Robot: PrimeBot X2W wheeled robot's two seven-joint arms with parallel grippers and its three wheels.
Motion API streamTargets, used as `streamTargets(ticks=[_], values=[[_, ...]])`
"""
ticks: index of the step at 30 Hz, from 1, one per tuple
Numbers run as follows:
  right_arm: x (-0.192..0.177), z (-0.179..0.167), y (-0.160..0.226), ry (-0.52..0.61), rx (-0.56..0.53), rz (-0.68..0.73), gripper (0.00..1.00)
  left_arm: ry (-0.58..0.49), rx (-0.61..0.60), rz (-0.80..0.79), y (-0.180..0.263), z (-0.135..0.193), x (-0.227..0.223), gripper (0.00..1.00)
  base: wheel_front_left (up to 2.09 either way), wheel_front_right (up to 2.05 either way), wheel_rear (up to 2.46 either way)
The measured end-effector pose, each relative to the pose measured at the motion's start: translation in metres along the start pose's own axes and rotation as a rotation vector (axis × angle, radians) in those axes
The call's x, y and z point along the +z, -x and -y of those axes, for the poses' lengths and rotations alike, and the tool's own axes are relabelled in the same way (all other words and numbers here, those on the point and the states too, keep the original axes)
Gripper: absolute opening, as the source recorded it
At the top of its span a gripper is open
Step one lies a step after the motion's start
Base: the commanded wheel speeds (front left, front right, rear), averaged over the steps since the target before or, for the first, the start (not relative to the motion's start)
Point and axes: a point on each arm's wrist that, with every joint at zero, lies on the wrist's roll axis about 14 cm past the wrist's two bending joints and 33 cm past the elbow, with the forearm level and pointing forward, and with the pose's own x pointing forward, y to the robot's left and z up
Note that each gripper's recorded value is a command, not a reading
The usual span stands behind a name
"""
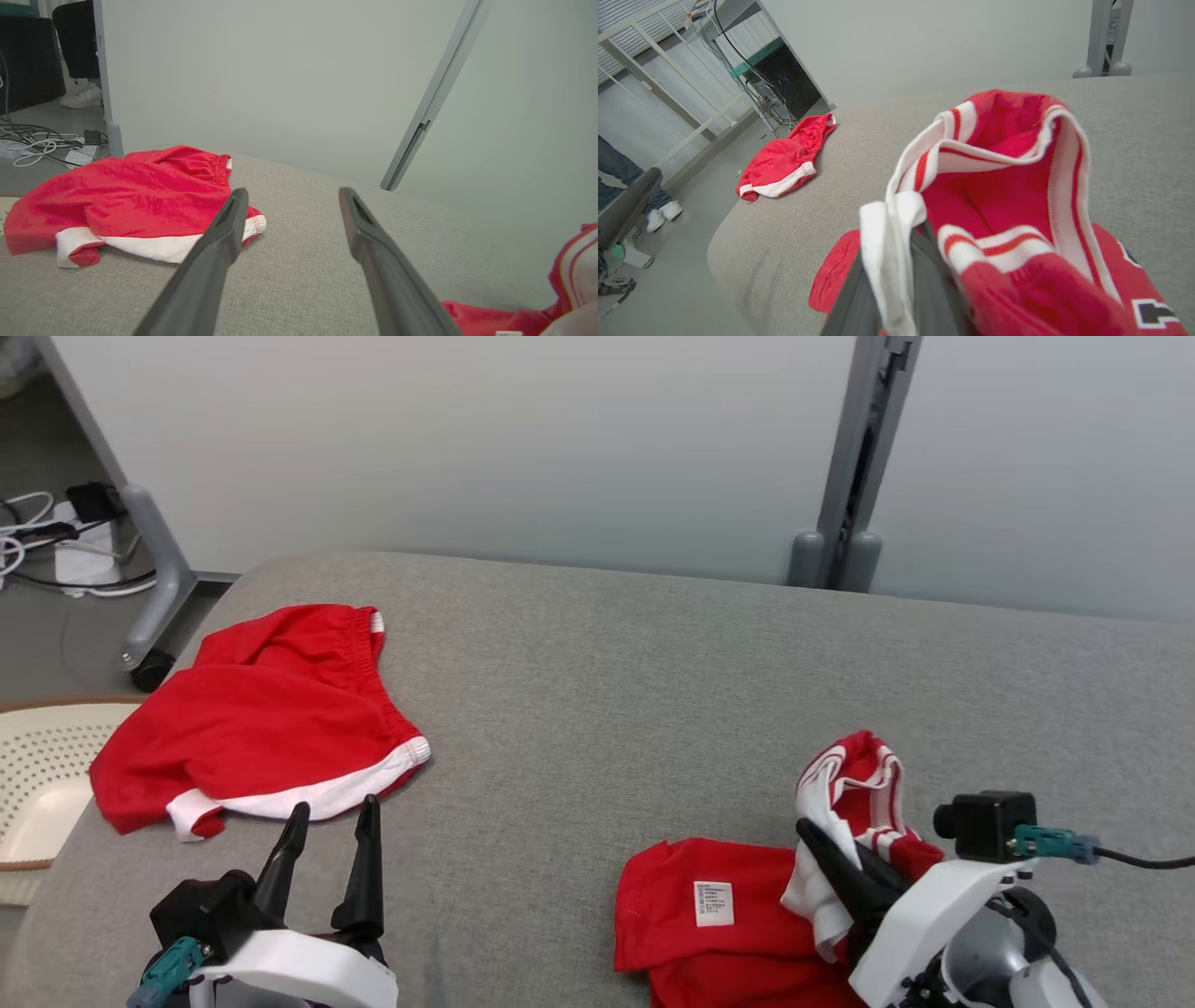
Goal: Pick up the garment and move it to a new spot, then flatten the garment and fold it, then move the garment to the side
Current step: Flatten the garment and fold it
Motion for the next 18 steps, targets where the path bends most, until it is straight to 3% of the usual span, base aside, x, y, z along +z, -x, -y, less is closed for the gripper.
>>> streamTargets(ticks=[13, 14, 15, 16, 18], values=[[-0.052, -0.054, -0.053, -0.028, 0.148, -0.191, 0.0, -0.002, 0.095, 0.008, 0.014, -0.03, 0.003, 1.0, 0.0, 0.0, 0.0], [-0.056, -0.055, -0.054, -0.028, 0.152, -0.203, 0.09, -0.004, 0.099, 0.007, 0.014, -0.031, 0.003, 1.0, 0.0, 0.0, 0.0], [-0.059, -0.056, -0.055, -0.035, 0.155, -0.211, 0.45, -0.004, 0.099, 0.007, 0.014, -0.031, 0.003, 1.0, 0.0, 0.0, 0.0], [-0.061, -0.057, -0.056, -0.047, 0.157, -0.212, 1.0, -0.004, 0.099, 0.007, 0.014, -0.031, 0.003, 1.0, 0.0, 0.0, 0.0], [-0.062, -0.063, -0.056, -0.065, 0.172, -0.21, 1.0, -0.004, 0.095, 0.006, 0.013, -0.03, 0.003, 1.0, 0.0, 0.0, 0.0]])
